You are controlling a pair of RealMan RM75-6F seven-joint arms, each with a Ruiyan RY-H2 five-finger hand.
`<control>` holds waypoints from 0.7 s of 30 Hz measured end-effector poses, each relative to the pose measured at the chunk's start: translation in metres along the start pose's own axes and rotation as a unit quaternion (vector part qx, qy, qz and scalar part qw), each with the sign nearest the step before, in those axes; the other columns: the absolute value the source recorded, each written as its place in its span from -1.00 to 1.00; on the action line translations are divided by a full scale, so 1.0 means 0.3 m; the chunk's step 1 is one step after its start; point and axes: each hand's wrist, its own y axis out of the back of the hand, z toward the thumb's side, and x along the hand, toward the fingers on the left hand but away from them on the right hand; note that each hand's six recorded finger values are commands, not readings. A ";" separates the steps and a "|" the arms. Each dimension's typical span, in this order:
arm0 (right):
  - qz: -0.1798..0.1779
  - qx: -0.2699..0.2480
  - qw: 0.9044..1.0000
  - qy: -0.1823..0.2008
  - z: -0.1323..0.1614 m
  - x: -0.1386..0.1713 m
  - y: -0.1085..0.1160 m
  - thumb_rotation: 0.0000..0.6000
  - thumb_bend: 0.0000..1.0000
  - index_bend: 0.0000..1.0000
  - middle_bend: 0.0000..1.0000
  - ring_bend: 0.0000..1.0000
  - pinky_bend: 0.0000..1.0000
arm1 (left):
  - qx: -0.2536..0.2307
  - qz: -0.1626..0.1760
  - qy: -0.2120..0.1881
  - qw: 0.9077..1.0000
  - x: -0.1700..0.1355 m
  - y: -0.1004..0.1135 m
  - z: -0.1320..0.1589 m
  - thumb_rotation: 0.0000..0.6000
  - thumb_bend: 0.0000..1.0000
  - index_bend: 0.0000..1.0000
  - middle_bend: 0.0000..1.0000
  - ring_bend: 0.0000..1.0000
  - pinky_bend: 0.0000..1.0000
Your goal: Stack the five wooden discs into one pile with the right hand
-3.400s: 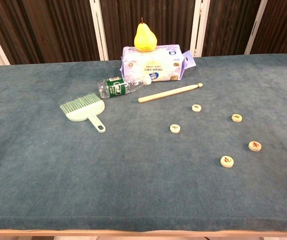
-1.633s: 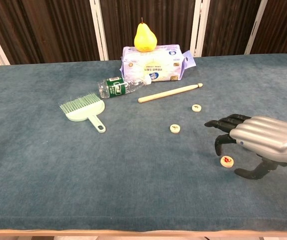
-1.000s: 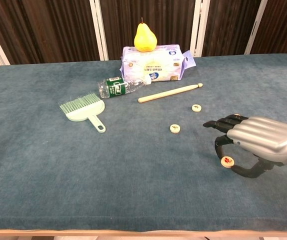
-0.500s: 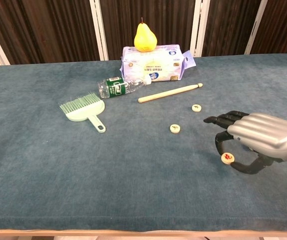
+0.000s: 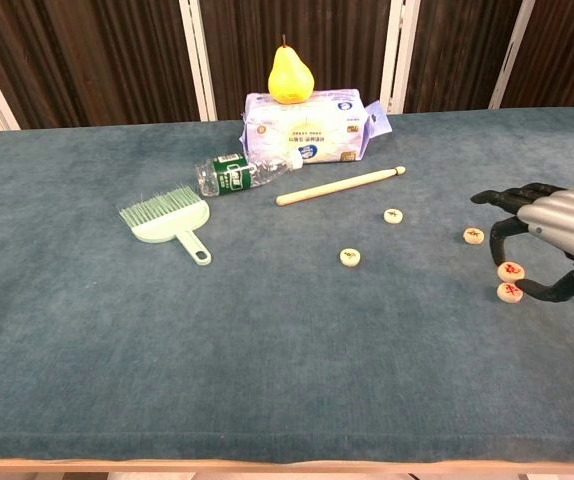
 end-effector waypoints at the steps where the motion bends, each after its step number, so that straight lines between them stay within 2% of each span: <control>1: 0.003 0.000 1.000 -0.003 -0.008 0.000 -0.006 1.00 0.03 0.26 -1.00 -1.00 -1.00 | 0.000 0.000 0.000 1.000 0.000 -0.001 0.000 1.00 -0.01 -1.00 -0.98 -1.00 -1.00; 11: 0.009 0.000 1.000 -0.007 -0.027 0.002 -0.035 1.00 0.03 0.26 -1.00 -1.00 -1.00 | 0.002 0.000 0.002 1.000 0.000 -0.002 0.000 1.00 -0.01 -1.00 -0.98 -1.00 -1.00; 21: 0.011 -0.002 1.000 0.004 0.005 -0.006 -0.040 1.00 0.03 0.24 -1.00 -1.00 -1.00 | 0.000 0.000 0.001 1.000 -0.005 0.001 -0.001 1.00 -0.01 -1.00 -0.98 -1.00 -1.00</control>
